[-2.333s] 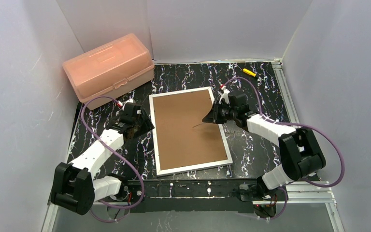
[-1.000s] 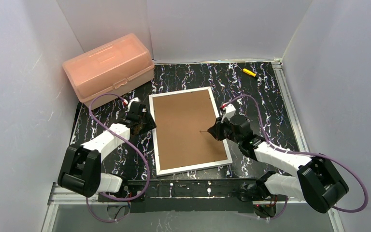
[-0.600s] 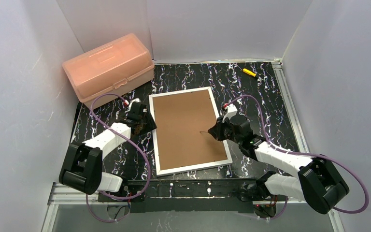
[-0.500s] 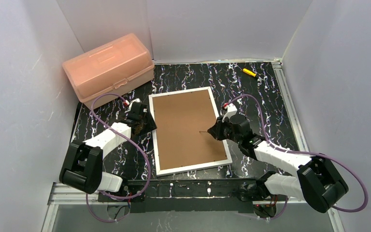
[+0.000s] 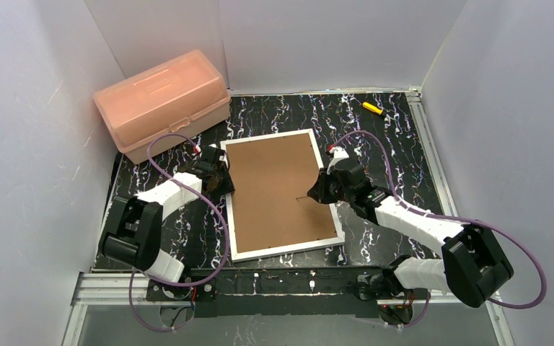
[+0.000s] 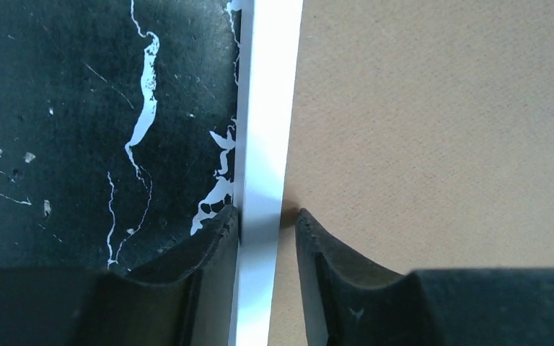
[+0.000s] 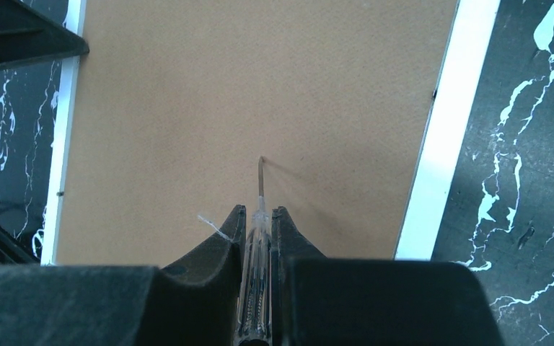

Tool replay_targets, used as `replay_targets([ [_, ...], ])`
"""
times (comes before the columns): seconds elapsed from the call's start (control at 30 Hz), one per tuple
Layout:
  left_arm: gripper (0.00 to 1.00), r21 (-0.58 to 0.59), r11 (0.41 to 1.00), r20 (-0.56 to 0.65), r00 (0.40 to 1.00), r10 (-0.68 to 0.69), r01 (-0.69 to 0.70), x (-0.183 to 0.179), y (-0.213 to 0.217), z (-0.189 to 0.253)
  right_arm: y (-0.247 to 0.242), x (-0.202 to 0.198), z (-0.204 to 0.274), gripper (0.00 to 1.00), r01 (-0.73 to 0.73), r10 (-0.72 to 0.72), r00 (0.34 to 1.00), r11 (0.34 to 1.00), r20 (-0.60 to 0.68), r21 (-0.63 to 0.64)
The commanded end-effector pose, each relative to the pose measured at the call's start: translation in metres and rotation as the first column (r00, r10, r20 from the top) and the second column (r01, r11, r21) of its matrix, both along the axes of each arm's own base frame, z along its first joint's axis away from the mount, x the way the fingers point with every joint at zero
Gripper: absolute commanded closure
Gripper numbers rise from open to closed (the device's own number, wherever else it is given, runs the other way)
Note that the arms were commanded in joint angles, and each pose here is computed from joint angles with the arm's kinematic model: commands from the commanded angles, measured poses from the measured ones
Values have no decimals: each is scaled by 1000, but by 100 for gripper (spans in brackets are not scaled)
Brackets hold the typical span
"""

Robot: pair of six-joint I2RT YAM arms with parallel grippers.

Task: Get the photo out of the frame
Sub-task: Adjust the photo frame at the center of the board.

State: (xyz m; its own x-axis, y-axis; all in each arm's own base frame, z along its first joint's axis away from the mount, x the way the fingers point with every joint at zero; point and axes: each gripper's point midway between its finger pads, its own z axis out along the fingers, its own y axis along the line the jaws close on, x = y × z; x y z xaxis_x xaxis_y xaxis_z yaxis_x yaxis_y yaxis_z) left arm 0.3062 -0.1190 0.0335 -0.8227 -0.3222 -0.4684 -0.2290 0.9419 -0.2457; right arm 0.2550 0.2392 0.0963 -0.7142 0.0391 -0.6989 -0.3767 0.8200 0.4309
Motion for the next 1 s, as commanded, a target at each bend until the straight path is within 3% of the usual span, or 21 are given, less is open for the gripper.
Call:
replay_targets([
  [0.0,76,28,999,-51,998,-40,42,-5,0,-7,-7,-7,11,99,-9,6,998,999,-69,-33],
  [0.13,94,4,994,-60,992,-112,113,-7,-11,-9,0,2,39,99,-33,34,999,999,-38,14],
  [0.23,99,-1,983,-56,982,-183,183,-10,-24,-9,9,9,55,99,-71,73,997,996,-36,44],
  [0.63,100,-103,947,-17,951,-307,304,-16,-69,-6,48,61,71,99,-116,133,990,964,-54,238],
  [0.97,96,-208,900,23,922,-386,382,-12,-105,-4,81,106,51,99,-127,158,986,927,-59,352],
])
